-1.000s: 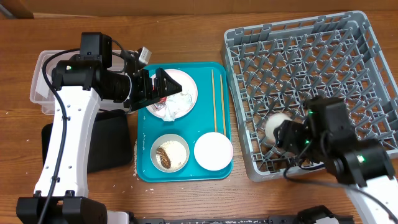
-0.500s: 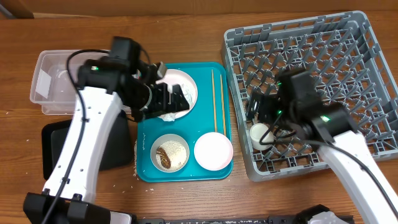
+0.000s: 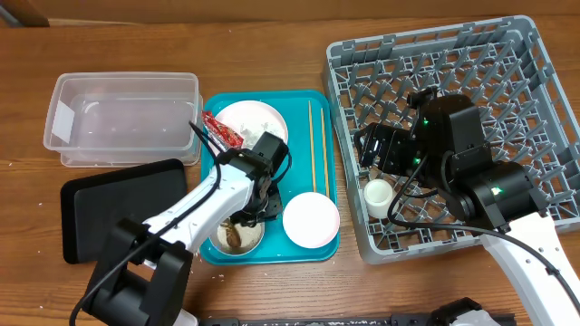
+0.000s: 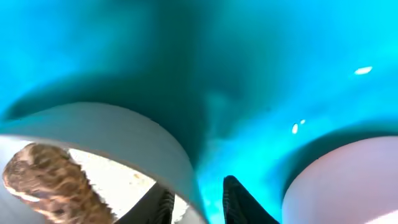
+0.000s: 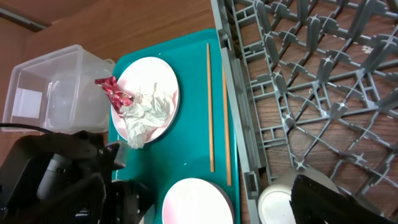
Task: Sort waste into correct bins and load items into the dishwasher
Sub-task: 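Grasp the bowl of brown food with the left gripper, then tip the bowl over the black tray to dump the food, then set the emptied bowl back on the teal tray, then grasp the tissue and red wrapper from the plate, drop into clear bin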
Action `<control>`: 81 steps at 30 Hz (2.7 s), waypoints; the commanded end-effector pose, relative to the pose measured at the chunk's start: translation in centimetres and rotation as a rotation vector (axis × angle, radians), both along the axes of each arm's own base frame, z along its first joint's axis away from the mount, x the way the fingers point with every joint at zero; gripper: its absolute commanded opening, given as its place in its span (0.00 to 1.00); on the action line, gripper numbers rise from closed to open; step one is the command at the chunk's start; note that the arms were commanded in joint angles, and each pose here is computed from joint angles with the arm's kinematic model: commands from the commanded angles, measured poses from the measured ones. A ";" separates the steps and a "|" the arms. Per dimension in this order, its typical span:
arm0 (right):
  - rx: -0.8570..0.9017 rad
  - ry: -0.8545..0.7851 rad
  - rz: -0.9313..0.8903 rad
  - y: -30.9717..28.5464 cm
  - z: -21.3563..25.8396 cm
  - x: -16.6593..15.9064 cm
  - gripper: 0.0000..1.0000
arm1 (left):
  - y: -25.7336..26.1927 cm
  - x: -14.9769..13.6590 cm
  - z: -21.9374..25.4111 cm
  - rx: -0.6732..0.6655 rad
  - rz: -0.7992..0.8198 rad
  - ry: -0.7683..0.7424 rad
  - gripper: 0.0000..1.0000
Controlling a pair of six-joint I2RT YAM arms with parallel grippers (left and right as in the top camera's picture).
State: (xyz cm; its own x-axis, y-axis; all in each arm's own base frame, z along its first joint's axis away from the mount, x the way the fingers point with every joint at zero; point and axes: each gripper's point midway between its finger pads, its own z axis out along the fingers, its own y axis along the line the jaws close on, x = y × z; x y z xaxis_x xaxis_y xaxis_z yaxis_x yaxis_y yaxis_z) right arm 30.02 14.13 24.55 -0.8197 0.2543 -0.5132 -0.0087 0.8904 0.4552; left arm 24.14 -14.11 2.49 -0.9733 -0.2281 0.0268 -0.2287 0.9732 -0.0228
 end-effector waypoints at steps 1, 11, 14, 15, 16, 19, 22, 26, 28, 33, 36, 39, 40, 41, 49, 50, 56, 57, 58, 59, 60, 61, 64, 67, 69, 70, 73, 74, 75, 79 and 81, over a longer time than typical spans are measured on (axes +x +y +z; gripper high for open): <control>0.008 -0.016 0.010 0.3 0.6 0.1 0.98 | 0.1 1.3 0.6 0.006 -0.018 -0.039 0.04; 0.008 -0.016 0.010 0.3 0.6 0.2 0.98 | 4.2 5.4 15.6 -0.571 0.007 -0.293 0.04; 0.008 -0.016 0.010 0.3 0.6 0.2 0.98 | 10.7 6.7 17.0 -0.858 0.120 -0.391 0.04; 0.009 -0.016 0.010 0.3 0.6 0.1 0.98 | 12.5 7.0 17.0 -0.933 0.167 -0.416 0.04; 0.008 -0.016 0.010 0.3 0.6 0.2 0.98 | 13.7 7.2 17.1 -1.010 0.196 -0.445 0.04; 0.008 -0.015 0.010 0.3 0.6 0.1 0.97 | 18.5 7.6 15.1 -1.227 0.406 -0.475 0.04; 0.005 -0.006 0.010 0.3 0.4 0.0 0.97 | 21.7 6.2 14.2 -1.287 0.552 -0.487 0.04; 0.005 -0.008 0.010 0.3 0.5 0.0 0.97 | 22.9 5.4 14.7 -1.286 0.582 -0.522 0.04; 0.006 -0.009 0.010 0.3 0.5 0.0 0.97 | 22.7 5.4 15.6 -1.304 0.555 -0.569 0.04; 0.005 -0.008 0.010 0.3 0.5 0.0 0.97 | 22.5 5.4 16.2 -1.319 0.562 -0.572 0.04; 0.006 -0.009 0.010 0.3 0.5 0.0 0.97 | 22.6 5.7 16.3 -1.302 0.524 -0.619 0.04; 0.006 -0.009 0.010 0.3 0.5 0.0 0.97 | 21.8 5.5 15.5 -1.282 0.514 -0.545 0.04; 0.006 -0.009 0.010 0.3 0.5 0.0 0.97 | 21.1 5.3 14.9 -1.258 0.471 -0.510 0.04; 0.006 -0.010 0.010 0.3 0.5 0.1 0.97 | 20.4 5.1 14.5 -1.245 0.452 -0.466 0.04; 0.009 -0.017 0.010 0.3 0.6 0.2 0.98 | 7.4 0.4 11.6 -0.106 0.082 -0.084 0.08; 0.008 -0.016 0.010 0.3 0.6 0.2 0.98 | 6.0 0.4 10.9 -0.057 0.057 -0.090 0.08; -0.001 0.009 0.010 0.1 0.2 -0.3 1.00 | 0.5 -0.8 3.2 0.147 -0.039 0.045 0.17; -0.001 0.008 0.010 0.1 0.2 -0.3 1.00 | -1.0 -1.1 2.4 0.073 -0.054 0.093 0.17; -0.002 0.009 0.010 0.1 0.2 -0.3 1.00 | -2.1 -1.3 3.0 0.008 -0.056 0.115 0.19; -0.002 0.009 0.010 0.1 0.2 -0.3 1.00 | -3.0 -0.6 5.1 -0.035 -0.068 0.087 0.27; -0.001 0.008 0.010 0.1 0.2 -0.3 1.00 | -3.5 0.0 6.4 -0.055 -0.089 0.053 0.34; -0.001 0.008 0.010 0.1 0.2 -0.3 1.00 | -4.2 0.8 7.8 -0.077 -0.114 0.005 0.45; -0.002 0.009 0.010 0.1 0.2 -0.3 1.00 | -4.3 2.5 8.5 -0.057 -0.125 -0.078 0.59; -0.001 0.008 0.010 0.1 0.2 -0.3 1.00 | -3.3 4.9 8.7 -0.002 -0.150 -0.176 0.60; -0.001 0.008 0.010 0.1 0.2 -0.3 1.00 | -0.8 9.3 9.5 0.125 -0.122 -0.350 0.75; -0.001 0.008 0.010 0.1 0.2 -0.3 1.00 | -0.5 10.9 9.6 0.127 -0.122 -0.398 0.78; -0.001 0.010 0.010 0.1 0.1 -0.3 1.00 | 0.4 15.4 7.4 0.042 -0.066 -0.440 0.93; -0.002 0.010 0.010 0.1 0.1 -0.3 1.00 | 0.0 16.0 5.7 -0.014 -0.068 -0.404 0.93; -0.002 0.010 0.010 0.1 0.1 -0.3 1.00 | -0.3 15.8 3.9 -0.043 -0.079 -0.353 0.91; -0.005 0.017 0.010 0.1 0.0 -0.4 1.00 | -2.0 14.4 1.2 -0.134 -0.157 -0.232 0.18; -0.008 0.024 0.010 0.0 -0.1 -0.6 1.00 | -1.4 16.1 7.1 -0.166 -0.080 -0.297 0.04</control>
